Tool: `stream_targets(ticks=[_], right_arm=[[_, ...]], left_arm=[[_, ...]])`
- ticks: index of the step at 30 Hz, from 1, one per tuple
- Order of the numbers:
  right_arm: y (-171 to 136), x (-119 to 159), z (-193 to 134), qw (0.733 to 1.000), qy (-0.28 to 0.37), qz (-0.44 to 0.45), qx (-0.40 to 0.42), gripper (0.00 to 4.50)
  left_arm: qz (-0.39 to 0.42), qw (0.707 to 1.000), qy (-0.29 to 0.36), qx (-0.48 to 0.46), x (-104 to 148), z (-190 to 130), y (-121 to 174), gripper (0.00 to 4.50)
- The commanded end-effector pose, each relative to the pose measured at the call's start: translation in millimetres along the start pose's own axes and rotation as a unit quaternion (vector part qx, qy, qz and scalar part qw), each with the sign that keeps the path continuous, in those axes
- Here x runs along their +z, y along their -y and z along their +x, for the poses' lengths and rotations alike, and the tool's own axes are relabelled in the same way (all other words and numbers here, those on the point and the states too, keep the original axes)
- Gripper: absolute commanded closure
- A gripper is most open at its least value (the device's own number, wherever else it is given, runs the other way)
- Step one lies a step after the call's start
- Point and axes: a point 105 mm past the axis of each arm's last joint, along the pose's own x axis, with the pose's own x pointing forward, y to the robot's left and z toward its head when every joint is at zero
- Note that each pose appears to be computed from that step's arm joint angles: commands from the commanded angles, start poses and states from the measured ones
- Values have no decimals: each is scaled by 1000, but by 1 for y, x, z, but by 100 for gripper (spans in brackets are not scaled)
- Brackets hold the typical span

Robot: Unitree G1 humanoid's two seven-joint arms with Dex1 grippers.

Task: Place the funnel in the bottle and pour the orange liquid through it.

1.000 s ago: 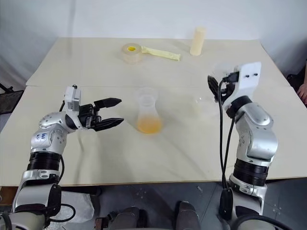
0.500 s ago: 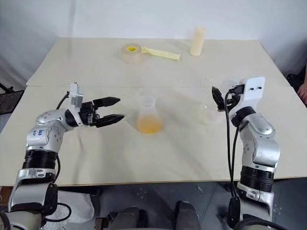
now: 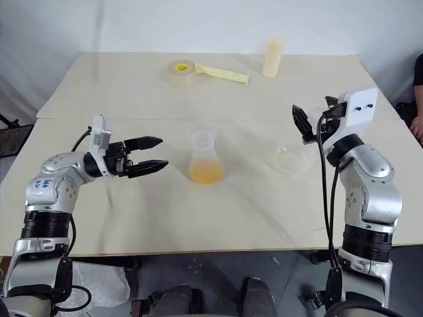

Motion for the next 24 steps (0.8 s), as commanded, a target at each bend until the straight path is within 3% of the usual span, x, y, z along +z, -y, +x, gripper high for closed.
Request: stream_targets(ticks=[1,6,12,18,24], right_arm=[[-12,46,-2,996,66,-33,52,6],[-64,65,-33,965,58,-62,249,6],[-95,25,-84,917,-60,-61,390,6],[-82,-32,-115,910,-164,-48,377,6],[-63,-62,-134,919,-197,-15,340,6]], left_arm=[[25,1000,6,-8,9,-5,4,0],[63,998,4,-30,9,-19,12,0],[58,996,-32,-63,-7,-38,17,0],[64,996,-40,-51,-16,-46,10,0],[78,996,-16,-37,-16,-46,2,0]])
